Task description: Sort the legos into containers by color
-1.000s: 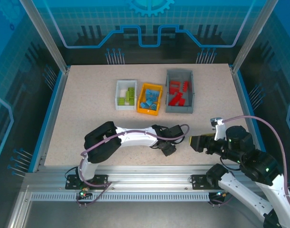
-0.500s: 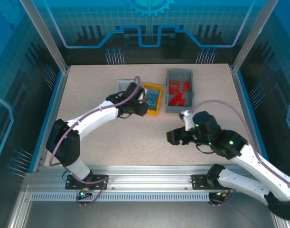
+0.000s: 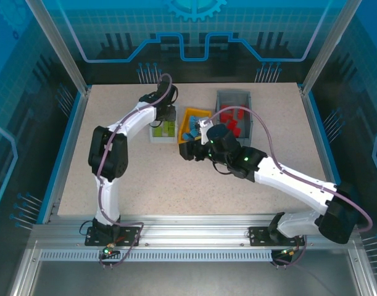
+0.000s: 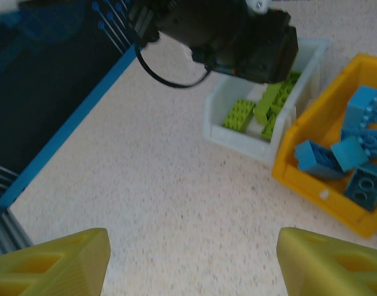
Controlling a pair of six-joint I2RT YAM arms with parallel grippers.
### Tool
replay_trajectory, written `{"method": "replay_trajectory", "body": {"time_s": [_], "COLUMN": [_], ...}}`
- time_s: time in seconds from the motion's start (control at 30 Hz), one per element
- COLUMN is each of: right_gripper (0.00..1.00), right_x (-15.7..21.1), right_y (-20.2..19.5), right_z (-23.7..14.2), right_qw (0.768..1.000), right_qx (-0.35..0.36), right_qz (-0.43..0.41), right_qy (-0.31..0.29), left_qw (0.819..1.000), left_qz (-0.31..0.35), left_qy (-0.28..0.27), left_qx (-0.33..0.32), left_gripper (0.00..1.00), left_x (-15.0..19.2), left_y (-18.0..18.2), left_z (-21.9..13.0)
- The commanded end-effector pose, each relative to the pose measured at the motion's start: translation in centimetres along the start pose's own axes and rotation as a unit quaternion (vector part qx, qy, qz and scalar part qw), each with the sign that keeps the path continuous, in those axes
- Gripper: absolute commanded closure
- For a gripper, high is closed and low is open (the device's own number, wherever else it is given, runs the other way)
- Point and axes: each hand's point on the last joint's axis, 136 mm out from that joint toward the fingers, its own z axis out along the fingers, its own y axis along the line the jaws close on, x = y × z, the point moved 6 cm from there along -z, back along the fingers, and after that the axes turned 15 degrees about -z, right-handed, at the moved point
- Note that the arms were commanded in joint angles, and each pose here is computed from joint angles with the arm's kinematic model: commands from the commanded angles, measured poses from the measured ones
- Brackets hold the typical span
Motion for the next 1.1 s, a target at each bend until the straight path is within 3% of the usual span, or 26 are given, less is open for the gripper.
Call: {"method": "replay_trajectory", "body": {"time_s": [0.0,0.27,0.43,0.57,0.73,0.87,0.9,0.93,0.97,1.07], "right_gripper": [0.26,0.26,0.25,0.25,0.25,0.15,0.00,0.00,0.00,0.00], "right_x": [-3.2,-2.4,-1.8,-1.8,-1.8,-1.0,-0.5,-0.1,0.6,2.7], "right_y": [0.0,-0.1,-0.3,-0.2,-1.1,-5.3,-6.7,-8.0,-9.6,-13.2], "right_z": [0.5,1.1,0.7,0.3,-1.3,-4.5,-5.6,-6.6,-8.0,-12.1], "right_qw": [0.997,0.997,0.997,0.997,0.998,0.993,0.989,0.984,0.976,0.943], "right_qx": [-0.013,-0.020,-0.018,-0.020,0.011,0.105,0.136,0.165,0.205,0.323], "right_qz": [0.027,0.044,0.045,0.041,0.024,0.049,0.058,0.066,0.075,0.078], "right_qy": [-0.077,-0.066,-0.060,-0.058,-0.053,-0.031,-0.023,-0.017,-0.010,0.009], "left_qw": [0.999,0.998,0.998,0.998,0.997,0.989,0.985,0.981,0.976,0.960], "left_qz": [-0.027,-0.034,-0.036,-0.045,-0.062,-0.112,-0.132,-0.148,-0.167,-0.210], "left_qy": [-0.014,-0.008,-0.004,-0.016,-0.052,-0.073,-0.073,-0.063,-0.054,-0.044], "left_qx": [-0.039,-0.060,-0.060,-0.040,0.009,0.067,0.088,0.109,0.129,0.179], "left_gripper": [0.68,0.64,0.47,0.43,0.44,0.38,0.30,0.11,0.01,0.01], "left_x": [-1.6,-2.2,-2.6,-3.6,-4.8,-4.2,-3.8,-3.1,-2.2,0.5], "left_y": [1.3,1.6,1.3,0.8,0.1,1.8,2.7,3.6,4.9,9.0], "left_z": [0.3,2.7,2.5,0.2,-5.8,-11.8,-13.2,-14.0,-14.6,-15.5]}}
